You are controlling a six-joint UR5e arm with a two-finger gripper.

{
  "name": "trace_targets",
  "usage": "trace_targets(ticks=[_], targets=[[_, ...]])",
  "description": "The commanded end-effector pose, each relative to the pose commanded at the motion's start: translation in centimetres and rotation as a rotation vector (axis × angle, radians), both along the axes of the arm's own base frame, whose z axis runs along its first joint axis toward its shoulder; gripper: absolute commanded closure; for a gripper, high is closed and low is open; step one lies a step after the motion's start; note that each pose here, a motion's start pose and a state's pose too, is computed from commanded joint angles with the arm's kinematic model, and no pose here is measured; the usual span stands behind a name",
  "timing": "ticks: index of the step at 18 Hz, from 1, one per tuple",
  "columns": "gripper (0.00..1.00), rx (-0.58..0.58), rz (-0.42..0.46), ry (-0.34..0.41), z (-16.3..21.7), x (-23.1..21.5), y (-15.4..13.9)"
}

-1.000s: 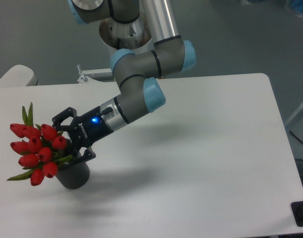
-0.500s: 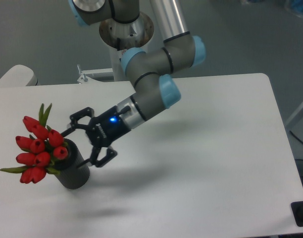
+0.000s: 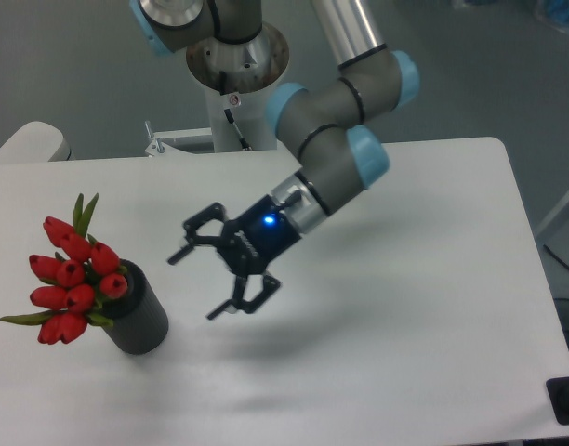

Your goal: Insert the flowers into the vase

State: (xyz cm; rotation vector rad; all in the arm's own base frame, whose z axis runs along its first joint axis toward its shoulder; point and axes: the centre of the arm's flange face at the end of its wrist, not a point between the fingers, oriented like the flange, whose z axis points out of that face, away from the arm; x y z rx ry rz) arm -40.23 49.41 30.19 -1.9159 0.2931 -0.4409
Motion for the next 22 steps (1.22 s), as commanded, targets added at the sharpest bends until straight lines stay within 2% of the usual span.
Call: trace_targets(ticks=[3, 7, 16, 22], targets=[[0.0, -0.036, 0.02, 0.022, -0.8, -2.3, 0.2], [0.0, -0.113, 0.054, 0.09, -1.5, -5.7, 0.3], [0.0, -0.49, 0.13, 0.388, -2.2, -10.4, 0.6], [0.0, -0.631, 0.156, 0.501, -2.5, -12.9, 0.3]])
